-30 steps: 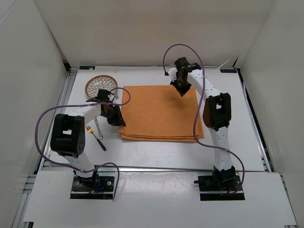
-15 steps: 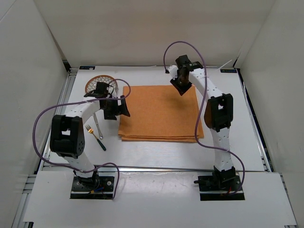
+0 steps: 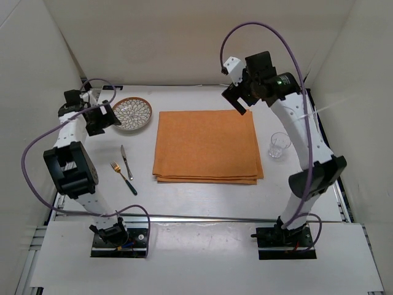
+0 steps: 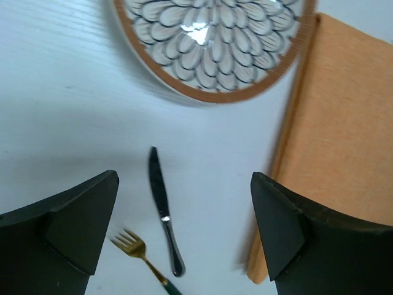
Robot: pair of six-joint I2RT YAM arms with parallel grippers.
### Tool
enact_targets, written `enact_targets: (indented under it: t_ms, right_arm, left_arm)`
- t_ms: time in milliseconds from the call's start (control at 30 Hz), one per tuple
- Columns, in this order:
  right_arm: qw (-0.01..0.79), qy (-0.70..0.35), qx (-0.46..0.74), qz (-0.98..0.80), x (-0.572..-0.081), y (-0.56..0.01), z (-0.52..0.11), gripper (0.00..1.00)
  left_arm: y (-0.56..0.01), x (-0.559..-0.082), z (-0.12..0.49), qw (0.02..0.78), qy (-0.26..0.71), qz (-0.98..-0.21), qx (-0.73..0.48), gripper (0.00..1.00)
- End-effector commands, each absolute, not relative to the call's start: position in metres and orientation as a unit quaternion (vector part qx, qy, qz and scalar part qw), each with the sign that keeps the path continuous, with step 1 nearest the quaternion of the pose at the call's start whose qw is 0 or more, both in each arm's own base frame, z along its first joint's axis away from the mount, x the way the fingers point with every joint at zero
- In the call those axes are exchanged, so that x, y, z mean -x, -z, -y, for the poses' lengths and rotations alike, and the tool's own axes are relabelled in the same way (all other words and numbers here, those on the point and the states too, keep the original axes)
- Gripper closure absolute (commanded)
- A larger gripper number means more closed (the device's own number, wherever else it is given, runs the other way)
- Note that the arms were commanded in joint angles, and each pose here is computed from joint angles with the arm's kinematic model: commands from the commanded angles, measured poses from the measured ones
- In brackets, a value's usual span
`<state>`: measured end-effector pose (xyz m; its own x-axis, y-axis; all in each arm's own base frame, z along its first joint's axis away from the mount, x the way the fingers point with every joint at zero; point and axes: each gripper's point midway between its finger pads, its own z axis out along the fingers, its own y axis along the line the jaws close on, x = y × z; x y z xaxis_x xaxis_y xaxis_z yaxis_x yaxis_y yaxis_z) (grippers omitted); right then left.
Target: Set the dinner table for one person
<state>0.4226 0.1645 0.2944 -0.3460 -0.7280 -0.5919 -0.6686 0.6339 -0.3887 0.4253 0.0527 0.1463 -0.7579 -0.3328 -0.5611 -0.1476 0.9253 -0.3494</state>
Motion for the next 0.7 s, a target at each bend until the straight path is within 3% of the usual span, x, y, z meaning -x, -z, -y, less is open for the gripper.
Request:
enact_targets:
  t_ms: [0,200,500,667]
  right_arm:
    - [0.373,0.063,0.423,-0.823,-0.397,-0.309,-0.146,0.00]
    - [0.371,0.091,0.416,-0.825,-0.354,-0.325,-0.117,0.00]
    - [0.345,0.107,0.400,-0.842,-0.330,-0.319,-0.101,0.00]
    - [0.335,0.115,0.391,-0.850,-0.323,-0.314,-0.093,0.00]
  left_arm:
    - [-0.130,-0.434,-0.059,0.296,0.200,-0.926,0.125,0.00]
    - [-0.104,-0.468,-0.076,0.289,0.244,-0.916,0.136,0.01]
    - [-0.074,-0.512,-0.098,0.288,0.230,-0.914,0.168,0.04]
    - [-0.053,-0.526,-0.100,0.276,0.207,-0.920,0.186,0.11]
